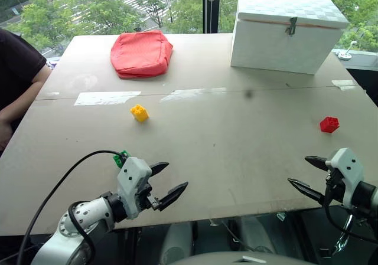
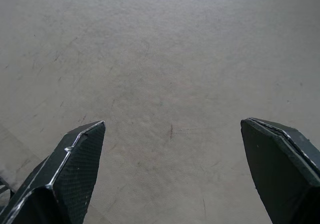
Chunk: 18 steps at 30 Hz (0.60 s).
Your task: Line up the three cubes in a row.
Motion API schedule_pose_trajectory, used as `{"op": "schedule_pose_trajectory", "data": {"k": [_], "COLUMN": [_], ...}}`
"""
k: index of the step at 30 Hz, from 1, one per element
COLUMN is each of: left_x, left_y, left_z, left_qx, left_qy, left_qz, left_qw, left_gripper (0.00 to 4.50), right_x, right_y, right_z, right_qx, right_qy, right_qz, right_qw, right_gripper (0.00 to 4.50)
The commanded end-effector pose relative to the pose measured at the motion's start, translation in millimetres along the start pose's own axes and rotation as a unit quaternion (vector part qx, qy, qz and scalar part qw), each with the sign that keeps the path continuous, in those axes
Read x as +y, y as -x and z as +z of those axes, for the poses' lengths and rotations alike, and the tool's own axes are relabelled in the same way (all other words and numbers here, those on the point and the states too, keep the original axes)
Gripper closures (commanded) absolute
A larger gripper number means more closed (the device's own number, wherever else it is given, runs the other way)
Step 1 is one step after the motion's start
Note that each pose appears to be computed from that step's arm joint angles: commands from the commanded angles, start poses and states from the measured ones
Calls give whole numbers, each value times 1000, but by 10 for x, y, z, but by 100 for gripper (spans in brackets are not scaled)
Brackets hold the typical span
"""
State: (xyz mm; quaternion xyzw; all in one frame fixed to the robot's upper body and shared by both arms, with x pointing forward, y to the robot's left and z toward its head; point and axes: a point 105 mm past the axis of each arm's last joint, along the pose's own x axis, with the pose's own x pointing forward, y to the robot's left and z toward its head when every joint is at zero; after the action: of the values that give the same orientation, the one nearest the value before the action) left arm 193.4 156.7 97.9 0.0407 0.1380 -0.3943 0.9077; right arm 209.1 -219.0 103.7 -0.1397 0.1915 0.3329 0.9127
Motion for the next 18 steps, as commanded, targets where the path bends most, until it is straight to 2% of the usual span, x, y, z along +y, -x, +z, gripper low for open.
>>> {"op": "schedule_pose_trajectory", "data": {"k": [1, 5, 8, 12, 16, 18], "left_x": [-22, 74, 79, -45, -219, -284], "left_y": [-61, -215, -311, -459, -581, -624], "left_z": [146, 438, 597, 888, 1101, 1179], "left_qx": [-34, -101, -112, -133, -141, -148], "left_qy": [-8, 1, -16, -56, -102, -117], "left_qz": [-16, -28, -50, -125, -201, -224], "left_qw": [999, 995, 992, 982, 964, 956], "left_gripper": [3, 3, 3, 3, 3, 3], "right_x": [-63, -205, -344, -698, -1181, -1299], "right_y": [-27, -175, -199, -181, -35, 10], "right_z": [110, 387, 511, 647, 652, 704], "right_qx": [-21, -56, -30, -19, 40, 48], "right_qy": [16, 11, 28, -48, -86, -102], "right_qz": [-28, -110, -154, -212, -307, -323], "right_qw": [999, 992, 987, 976, 947, 940], "right_gripper": [5, 5, 5, 5, 5, 5]}}
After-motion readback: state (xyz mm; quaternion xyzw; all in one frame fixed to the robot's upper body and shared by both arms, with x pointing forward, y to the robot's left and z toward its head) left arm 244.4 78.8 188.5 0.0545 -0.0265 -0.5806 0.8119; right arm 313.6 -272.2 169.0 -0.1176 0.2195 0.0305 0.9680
